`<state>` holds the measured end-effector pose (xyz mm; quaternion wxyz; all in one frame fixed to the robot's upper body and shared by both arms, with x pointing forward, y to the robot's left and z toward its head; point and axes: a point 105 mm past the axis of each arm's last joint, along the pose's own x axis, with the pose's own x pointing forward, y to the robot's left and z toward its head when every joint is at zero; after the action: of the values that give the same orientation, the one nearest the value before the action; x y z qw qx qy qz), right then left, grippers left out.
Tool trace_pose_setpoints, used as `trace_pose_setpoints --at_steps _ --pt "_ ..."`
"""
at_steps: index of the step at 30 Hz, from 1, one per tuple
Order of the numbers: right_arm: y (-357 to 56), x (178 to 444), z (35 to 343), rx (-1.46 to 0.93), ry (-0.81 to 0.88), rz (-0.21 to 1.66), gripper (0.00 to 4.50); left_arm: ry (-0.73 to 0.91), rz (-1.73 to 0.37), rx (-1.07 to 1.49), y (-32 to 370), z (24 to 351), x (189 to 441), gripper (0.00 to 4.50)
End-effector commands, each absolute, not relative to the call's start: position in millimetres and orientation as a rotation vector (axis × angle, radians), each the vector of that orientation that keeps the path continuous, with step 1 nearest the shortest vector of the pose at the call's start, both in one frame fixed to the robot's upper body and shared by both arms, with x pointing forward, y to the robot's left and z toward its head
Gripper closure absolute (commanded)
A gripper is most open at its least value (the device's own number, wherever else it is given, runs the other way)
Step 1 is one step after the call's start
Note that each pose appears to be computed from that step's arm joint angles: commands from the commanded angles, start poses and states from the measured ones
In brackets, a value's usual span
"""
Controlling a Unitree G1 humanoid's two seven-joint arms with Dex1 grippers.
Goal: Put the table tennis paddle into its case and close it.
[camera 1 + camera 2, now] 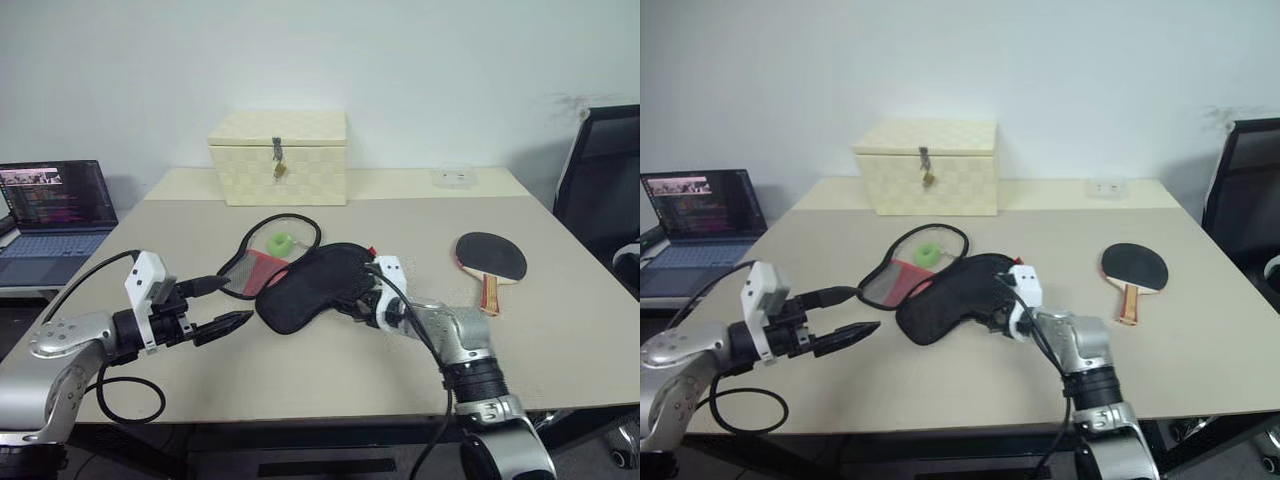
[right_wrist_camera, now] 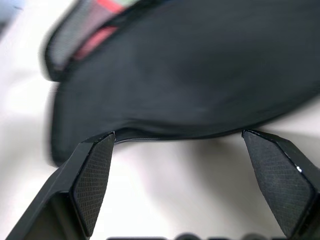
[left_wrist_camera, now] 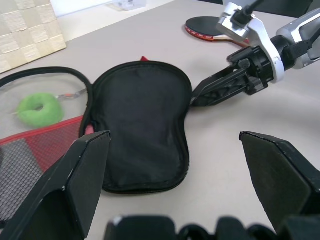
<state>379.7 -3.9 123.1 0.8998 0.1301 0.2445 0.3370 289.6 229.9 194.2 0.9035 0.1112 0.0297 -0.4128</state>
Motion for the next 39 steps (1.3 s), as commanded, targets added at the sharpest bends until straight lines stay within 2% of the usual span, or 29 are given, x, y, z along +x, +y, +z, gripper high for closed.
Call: trace_pose_setpoints --at_steps 1,12,13,16,26,39 --pt "18 380 141 0.288 0.46 0.754 0.05 0.013 -0.844 0.26 232 209 288 0.0" --pt "45 373 142 0.37 0.506 0.799 0.05 0.006 -0.839 0.257 230 209 287 0.0" --pt "47 371 141 0.378 0.514 0.8 0.21 0.006 -0.838 0.257 230 209 287 0.0" --pt "54 367 139 0.402 0.535 0.811 0.95 0.005 -0.837 0.257 230 208 288 0.0" --pt "78 354 141 0.431 0.569 0.87 4.42 0.004 -0.837 0.257 228 208 290 0.0" --pt "66 354 139 0.496 0.6 0.839 4.48 0.01 -0.84 0.259 229 206 290 0.0"
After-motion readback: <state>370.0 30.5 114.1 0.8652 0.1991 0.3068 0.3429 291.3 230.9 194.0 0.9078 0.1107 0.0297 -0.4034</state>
